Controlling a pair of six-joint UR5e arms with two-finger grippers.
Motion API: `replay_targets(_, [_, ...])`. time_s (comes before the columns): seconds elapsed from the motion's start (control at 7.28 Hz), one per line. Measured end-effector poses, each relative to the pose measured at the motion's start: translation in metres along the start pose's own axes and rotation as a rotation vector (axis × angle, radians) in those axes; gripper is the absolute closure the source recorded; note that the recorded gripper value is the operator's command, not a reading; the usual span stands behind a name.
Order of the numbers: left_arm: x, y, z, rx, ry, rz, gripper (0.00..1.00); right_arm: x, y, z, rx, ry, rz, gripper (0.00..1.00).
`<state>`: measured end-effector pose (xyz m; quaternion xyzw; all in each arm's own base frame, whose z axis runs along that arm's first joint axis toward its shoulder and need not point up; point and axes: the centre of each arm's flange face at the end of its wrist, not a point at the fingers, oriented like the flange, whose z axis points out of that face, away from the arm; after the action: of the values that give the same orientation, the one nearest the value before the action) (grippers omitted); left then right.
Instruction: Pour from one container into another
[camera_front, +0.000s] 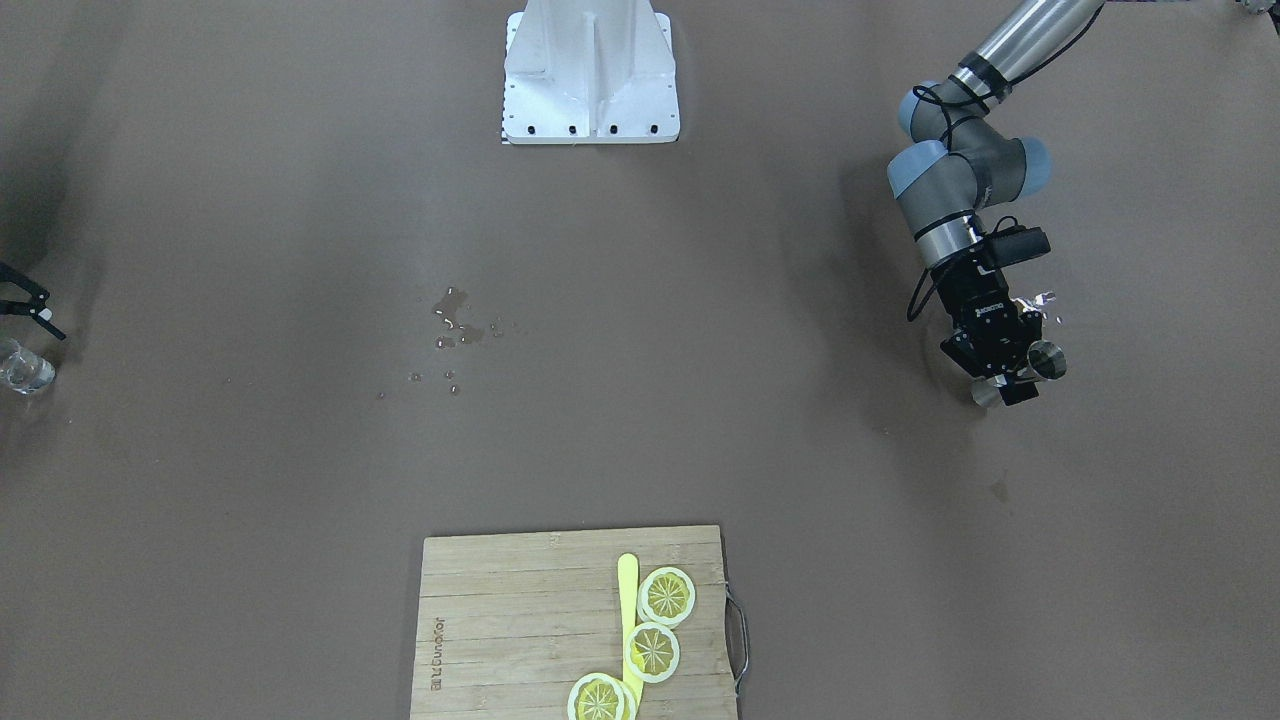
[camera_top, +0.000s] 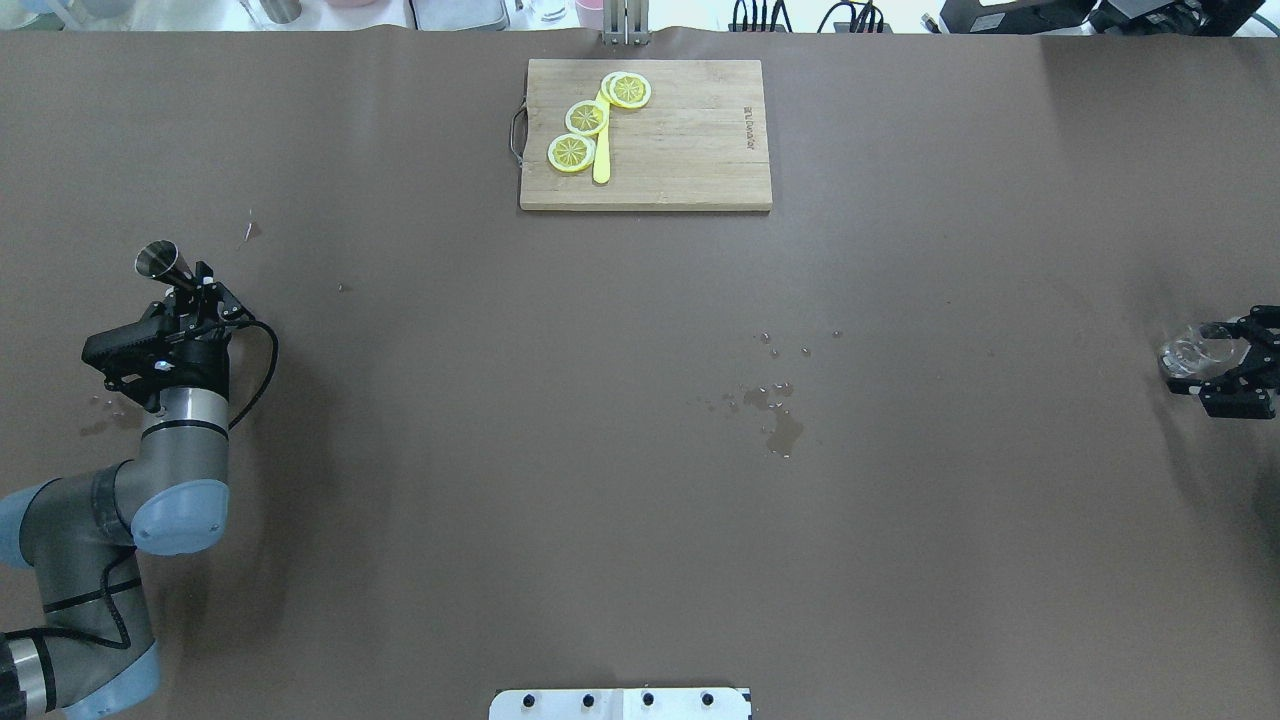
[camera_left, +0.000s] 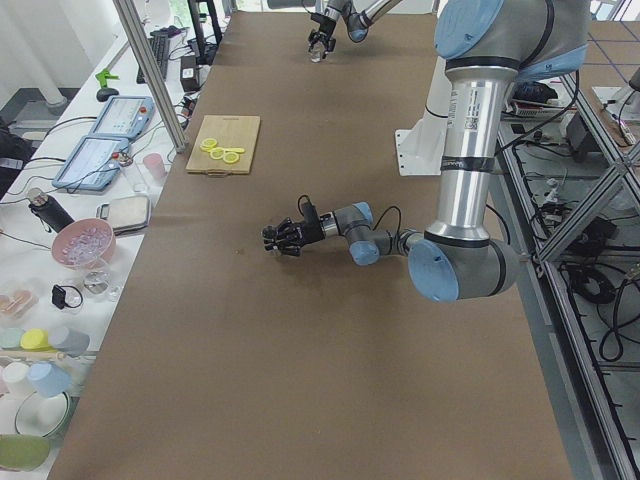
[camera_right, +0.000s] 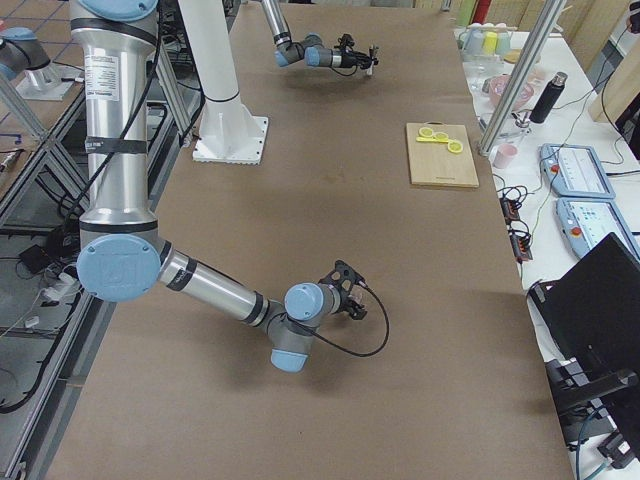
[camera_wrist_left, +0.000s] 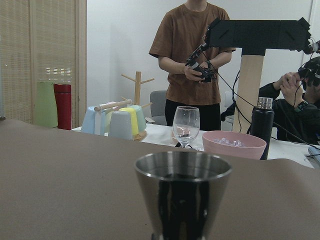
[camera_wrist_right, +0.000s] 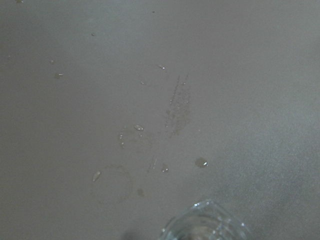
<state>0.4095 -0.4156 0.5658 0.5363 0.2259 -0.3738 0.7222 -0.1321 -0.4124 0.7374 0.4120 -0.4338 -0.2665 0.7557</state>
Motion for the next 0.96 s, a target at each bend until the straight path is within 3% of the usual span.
replay_targets(0.55, [0.0,0.002,0.0,0.0,-0.009,0.022,0.45,-0.005,0.001,-0.008,-0.001,-0.033,0.002,0.0])
replay_targets(0.82, [0.0,0.002,-0.001,0.0,-0.009,0.023,0.05,-0.009,0.014,-0.026,-0.013,-0.051,0.032,0.0])
replay_targets(0.96, [0.001,0.001,-0.001,0.0,-0.008,0.024,0.04,-0.01,0.021,-0.035,-0.018,-0.052,0.046,0.0])
